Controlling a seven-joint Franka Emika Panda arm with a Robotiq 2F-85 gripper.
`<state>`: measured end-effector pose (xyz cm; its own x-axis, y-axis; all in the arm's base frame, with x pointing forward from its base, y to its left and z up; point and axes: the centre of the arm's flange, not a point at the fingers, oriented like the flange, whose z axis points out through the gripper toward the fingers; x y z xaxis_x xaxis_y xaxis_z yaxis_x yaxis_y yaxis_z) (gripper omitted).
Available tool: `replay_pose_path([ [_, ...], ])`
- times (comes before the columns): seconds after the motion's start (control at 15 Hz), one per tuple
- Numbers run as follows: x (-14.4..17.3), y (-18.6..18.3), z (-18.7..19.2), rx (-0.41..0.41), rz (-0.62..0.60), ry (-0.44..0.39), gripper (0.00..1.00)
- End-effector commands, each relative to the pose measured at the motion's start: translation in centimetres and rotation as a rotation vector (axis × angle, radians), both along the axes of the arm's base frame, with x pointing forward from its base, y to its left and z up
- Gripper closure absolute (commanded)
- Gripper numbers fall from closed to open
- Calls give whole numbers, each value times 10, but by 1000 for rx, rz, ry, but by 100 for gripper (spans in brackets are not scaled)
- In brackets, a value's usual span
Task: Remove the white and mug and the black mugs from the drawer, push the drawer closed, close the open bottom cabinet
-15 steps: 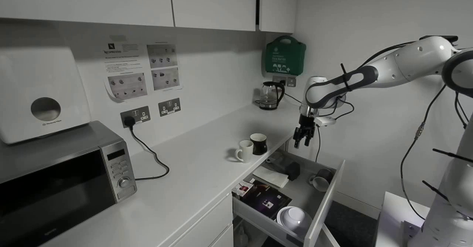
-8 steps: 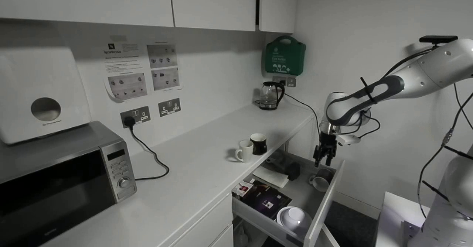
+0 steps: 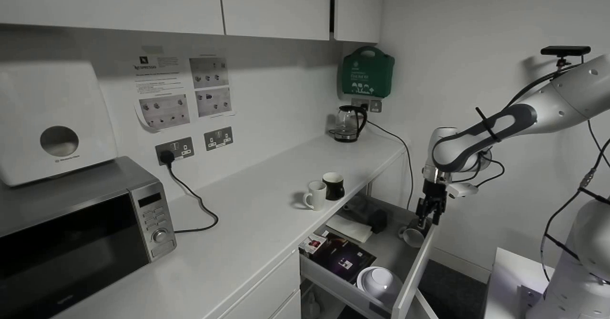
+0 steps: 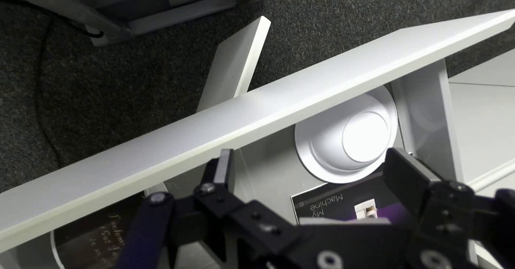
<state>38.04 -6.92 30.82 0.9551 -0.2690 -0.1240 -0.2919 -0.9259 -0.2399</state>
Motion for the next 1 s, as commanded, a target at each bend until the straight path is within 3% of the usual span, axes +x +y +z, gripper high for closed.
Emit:
replay_pose_path([
  [0.0,4,-2,-19,-14,-8,20,0],
  [0.4,4,-1,-54,1,-7,124,0],
  [0.93,7,-1,-69,-20,36,184,0],
])
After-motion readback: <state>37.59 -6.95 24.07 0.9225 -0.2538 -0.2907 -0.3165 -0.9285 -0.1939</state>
